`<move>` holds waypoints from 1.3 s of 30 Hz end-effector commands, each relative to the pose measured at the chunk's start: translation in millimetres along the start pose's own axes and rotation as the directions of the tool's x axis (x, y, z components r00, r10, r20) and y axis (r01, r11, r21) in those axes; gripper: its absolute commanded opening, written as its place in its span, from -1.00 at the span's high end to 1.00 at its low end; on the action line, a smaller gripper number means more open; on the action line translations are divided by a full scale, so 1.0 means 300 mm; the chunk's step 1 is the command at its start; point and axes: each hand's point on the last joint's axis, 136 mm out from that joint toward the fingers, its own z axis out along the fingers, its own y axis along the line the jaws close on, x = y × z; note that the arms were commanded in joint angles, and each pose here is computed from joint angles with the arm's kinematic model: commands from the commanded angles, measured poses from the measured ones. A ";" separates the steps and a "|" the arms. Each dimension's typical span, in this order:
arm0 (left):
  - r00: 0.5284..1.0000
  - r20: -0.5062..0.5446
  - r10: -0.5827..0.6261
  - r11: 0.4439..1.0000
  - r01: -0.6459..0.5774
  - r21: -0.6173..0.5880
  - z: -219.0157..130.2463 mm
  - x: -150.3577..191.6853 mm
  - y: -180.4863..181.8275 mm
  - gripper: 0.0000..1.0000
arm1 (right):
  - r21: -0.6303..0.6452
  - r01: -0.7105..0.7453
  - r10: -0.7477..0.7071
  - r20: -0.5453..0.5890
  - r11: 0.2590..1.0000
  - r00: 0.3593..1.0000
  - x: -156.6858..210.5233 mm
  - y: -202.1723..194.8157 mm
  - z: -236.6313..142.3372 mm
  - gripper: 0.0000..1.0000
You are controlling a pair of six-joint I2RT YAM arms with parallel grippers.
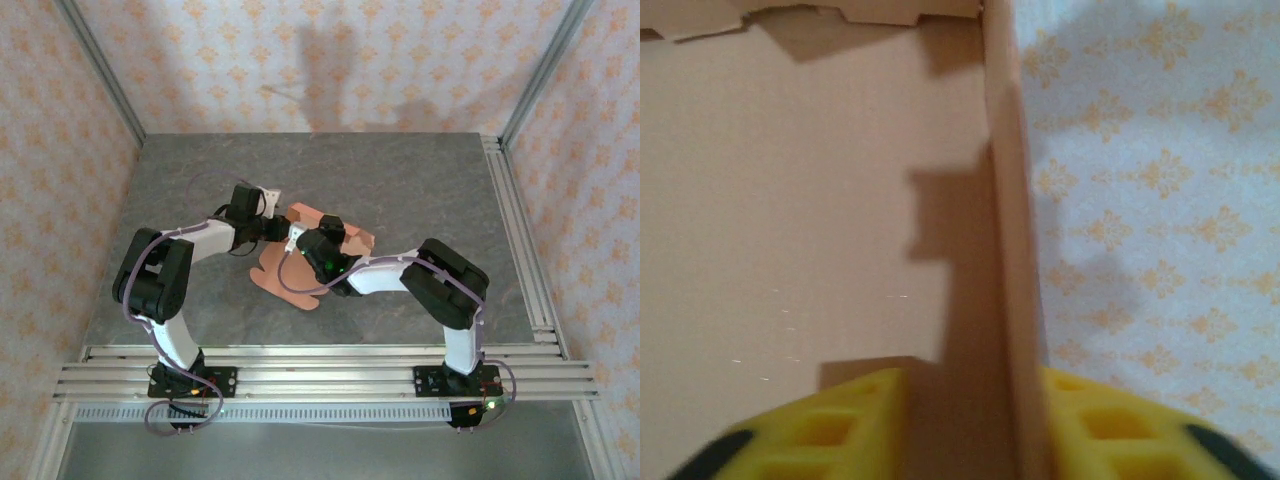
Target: Fold the paper box
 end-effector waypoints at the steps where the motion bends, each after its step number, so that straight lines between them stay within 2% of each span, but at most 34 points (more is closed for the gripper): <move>1: 0.999 0.031 0.040 0.999 -0.039 -0.006 -0.026 -0.021 -0.021 0.74 | -0.075 -0.089 0.092 0.042 0.993 0.995 -0.032 -0.014 -0.051 -0.11; 5: 0.998 0.042 0.046 0.999 -0.045 -0.020 -0.026 -0.025 -0.016 0.73 | -0.192 -0.253 0.273 0.085 0.948 0.958 -0.058 -0.042 -0.118 -0.63; 9: 0.997 0.059 0.055 0.998 -0.053 -0.041 -0.033 -0.031 -0.008 0.73 | -0.335 -0.392 0.447 0.103 0.857 0.889 -0.088 -0.069 -0.202 -0.98; 15: 0.988 0.098 0.120 0.991 -0.113 -0.076 -0.029 -0.037 -0.003 0.73 | -0.470 -0.574 0.689 0.109 0.671 0.716 -0.117 -0.200 -0.296 -1.00; 19: 0.975 0.137 0.173 0.982 -0.159 -0.104 -0.032 -0.048 -0.016 0.74 | -0.496 -0.716 0.845 0.072 0.491 0.530 -0.091 -0.346 -0.300 -0.99; 21: 0.971 0.145 0.190 0.978 -0.174 -0.115 -0.029 -0.050 -0.030 0.72 | -0.482 -0.793 0.910 0.025 0.374 0.414 -0.064 -0.412 -0.270 -0.98; 23: 0.965 0.169 0.200 0.977 -0.183 -0.112 -0.025 -0.054 -0.053 0.71 | -0.482 -0.842 0.949 -0.067 0.241 0.310 -0.042 -0.455 -0.228 -0.96; 26: 0.944 0.224 0.241 0.968 -0.217 -0.128 -0.025 -0.062 -0.091 0.71 | -0.449 -0.889 0.953 -0.218 0.093 0.210 -0.014 -0.473 -0.153 -0.90; 31: 0.930 0.256 0.265 0.962 -0.238 -0.133 -0.010 -0.057 -0.128 0.71 | -0.384 -0.920 0.886 -0.448 -0.075 0.115 0.022 -0.414 -0.034 -0.85; 33: 0.926 0.256 0.277 0.959 -0.248 -0.139 0.000 -0.050 -0.135 0.69 | -0.362 -0.922 0.862 -0.503 -0.137 0.069 0.032 -0.387 0.009 -0.81; 39: 0.921 0.245 0.302 0.951 -0.271 -0.151 0.026 -0.018 -0.157 0.68 | -0.433 -0.886 0.824 -0.554 -0.166 0.117 -0.012 -0.301 0.044 -0.77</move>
